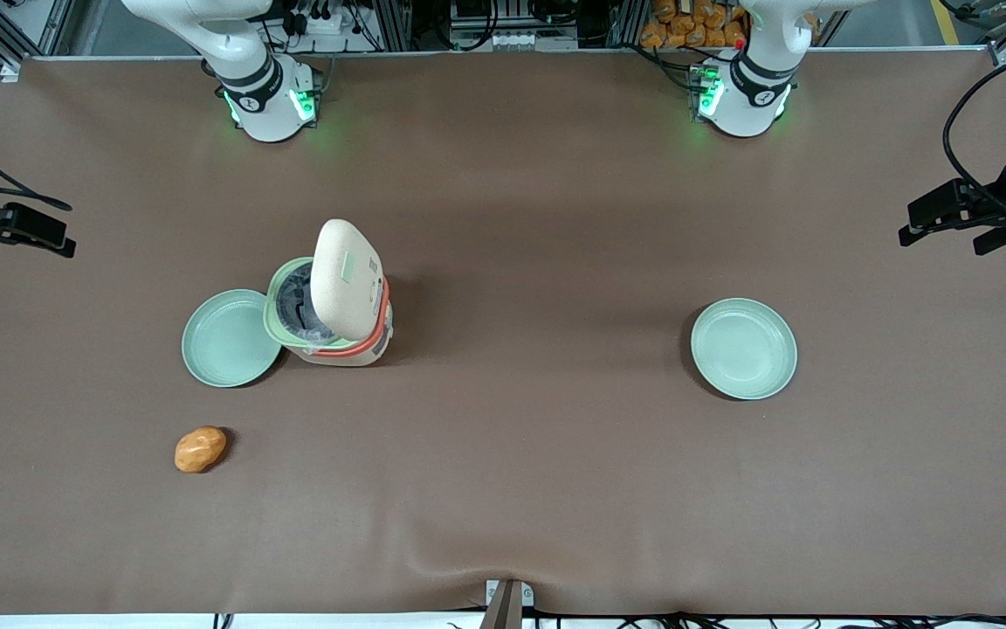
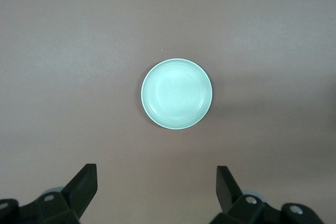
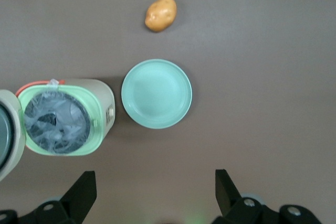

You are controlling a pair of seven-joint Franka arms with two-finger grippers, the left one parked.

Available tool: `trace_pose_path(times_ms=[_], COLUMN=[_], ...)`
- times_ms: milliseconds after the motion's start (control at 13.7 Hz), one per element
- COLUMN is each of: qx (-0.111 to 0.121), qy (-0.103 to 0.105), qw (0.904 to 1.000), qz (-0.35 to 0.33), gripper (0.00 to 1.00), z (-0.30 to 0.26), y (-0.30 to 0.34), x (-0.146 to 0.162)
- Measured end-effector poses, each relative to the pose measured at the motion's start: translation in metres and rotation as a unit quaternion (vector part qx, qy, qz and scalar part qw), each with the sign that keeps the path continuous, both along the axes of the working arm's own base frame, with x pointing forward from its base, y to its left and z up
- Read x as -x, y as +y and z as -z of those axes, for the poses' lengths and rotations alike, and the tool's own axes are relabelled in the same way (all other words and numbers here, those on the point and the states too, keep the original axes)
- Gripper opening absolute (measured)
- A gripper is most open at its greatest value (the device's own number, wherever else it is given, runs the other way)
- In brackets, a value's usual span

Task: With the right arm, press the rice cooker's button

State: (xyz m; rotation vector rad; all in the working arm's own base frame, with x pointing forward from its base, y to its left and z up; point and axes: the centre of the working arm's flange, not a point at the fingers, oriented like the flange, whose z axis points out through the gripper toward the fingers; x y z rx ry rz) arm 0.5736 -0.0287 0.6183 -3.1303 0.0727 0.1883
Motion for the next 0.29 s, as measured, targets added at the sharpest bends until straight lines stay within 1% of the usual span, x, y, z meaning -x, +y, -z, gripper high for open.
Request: trace_pose_path(times_ms=[292], qx=[-0.001], qy=[0.015], qw=[0.9999], qz=[-0.001], gripper=[1.00], z=[0.0020], y=[0.0012], x=[0.0037])
